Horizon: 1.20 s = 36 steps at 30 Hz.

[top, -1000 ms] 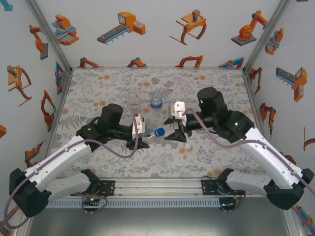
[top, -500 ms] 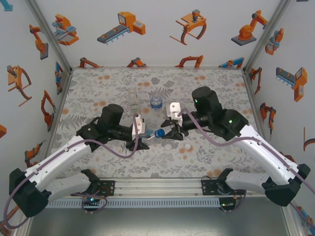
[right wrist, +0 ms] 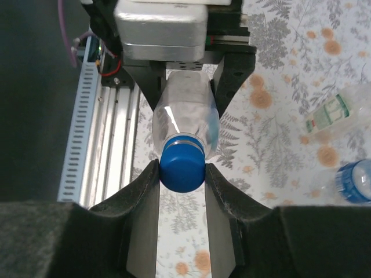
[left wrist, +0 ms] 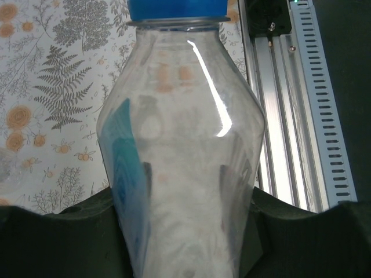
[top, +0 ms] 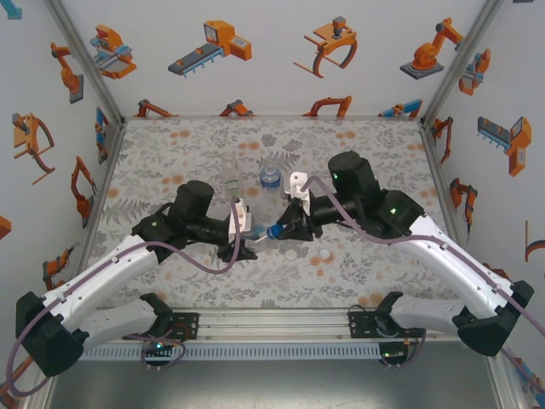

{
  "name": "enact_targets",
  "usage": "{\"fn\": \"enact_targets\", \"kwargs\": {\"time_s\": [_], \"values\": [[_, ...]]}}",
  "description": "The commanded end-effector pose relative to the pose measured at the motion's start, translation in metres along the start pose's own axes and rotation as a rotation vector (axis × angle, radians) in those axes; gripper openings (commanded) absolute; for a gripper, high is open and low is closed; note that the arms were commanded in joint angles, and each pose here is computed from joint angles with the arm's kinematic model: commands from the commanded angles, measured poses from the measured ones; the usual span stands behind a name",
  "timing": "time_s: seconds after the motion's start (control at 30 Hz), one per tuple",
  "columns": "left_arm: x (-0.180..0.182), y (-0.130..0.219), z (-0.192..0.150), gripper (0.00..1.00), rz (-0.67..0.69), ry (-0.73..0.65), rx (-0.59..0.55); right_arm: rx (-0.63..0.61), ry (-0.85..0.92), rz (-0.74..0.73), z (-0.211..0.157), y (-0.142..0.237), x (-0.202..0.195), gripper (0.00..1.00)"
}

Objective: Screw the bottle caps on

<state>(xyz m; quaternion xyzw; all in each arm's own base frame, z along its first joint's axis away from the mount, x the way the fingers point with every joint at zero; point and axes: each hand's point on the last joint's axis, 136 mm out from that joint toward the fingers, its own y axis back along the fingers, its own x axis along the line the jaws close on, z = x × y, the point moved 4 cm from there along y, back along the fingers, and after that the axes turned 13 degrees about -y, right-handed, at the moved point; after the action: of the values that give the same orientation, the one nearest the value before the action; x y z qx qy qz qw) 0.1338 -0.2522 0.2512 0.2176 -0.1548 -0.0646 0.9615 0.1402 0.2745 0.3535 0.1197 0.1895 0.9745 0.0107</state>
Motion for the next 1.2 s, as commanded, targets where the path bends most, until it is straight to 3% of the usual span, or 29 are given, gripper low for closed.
{"fn": "enact_targets", "kwargs": {"time_s": [0.0, 0.13, 0.27, 0.4, 0.6, 0.77, 0.9, 1.03, 1.17], "values": [[0.006, 0.007, 0.020, 0.00, 0.037, -0.064, -0.063, -0.088, -0.362, -0.161, 0.001, -0.003, -0.025, 0.00], [0.012, 0.005, 0.019, 0.00, 0.070, -0.074, -0.066, -0.150, -0.818, -0.314, -0.014, -0.003, -0.049, 0.00], [0.018, 0.002, 0.018, 0.00, 0.094, -0.078, -0.063, -0.178, -1.253, -0.356, -0.029, -0.010, -0.060, 0.00], [0.025, 0.001, 0.018, 0.00, 0.127, -0.085, -0.057, -0.173, -1.539, -0.385, -0.043, -0.017, -0.065, 0.00], [0.027, 0.001, 0.017, 0.00, 0.144, -0.091, -0.052, -0.211, -1.518, -0.419, -0.035, -0.012, -0.068, 0.03], [0.024, 0.002, 0.016, 0.00, 0.140, -0.092, -0.050, -0.199, -1.386, -0.397, -0.020, -0.010, -0.066, 0.32], [0.022, 0.003, 0.016, 0.00, 0.135, -0.093, -0.053, -0.226, -1.162, -0.379, 0.002, 0.001, -0.060, 0.51], [0.019, 0.004, 0.016, 0.00, 0.126, -0.091, -0.053, -0.237, -0.917, -0.372, 0.020, 0.016, -0.050, 0.63], [0.015, 0.005, 0.017, 0.00, 0.110, -0.094, -0.059, -0.227, -0.683, -0.359, 0.036, 0.028, -0.039, 0.66]]}}
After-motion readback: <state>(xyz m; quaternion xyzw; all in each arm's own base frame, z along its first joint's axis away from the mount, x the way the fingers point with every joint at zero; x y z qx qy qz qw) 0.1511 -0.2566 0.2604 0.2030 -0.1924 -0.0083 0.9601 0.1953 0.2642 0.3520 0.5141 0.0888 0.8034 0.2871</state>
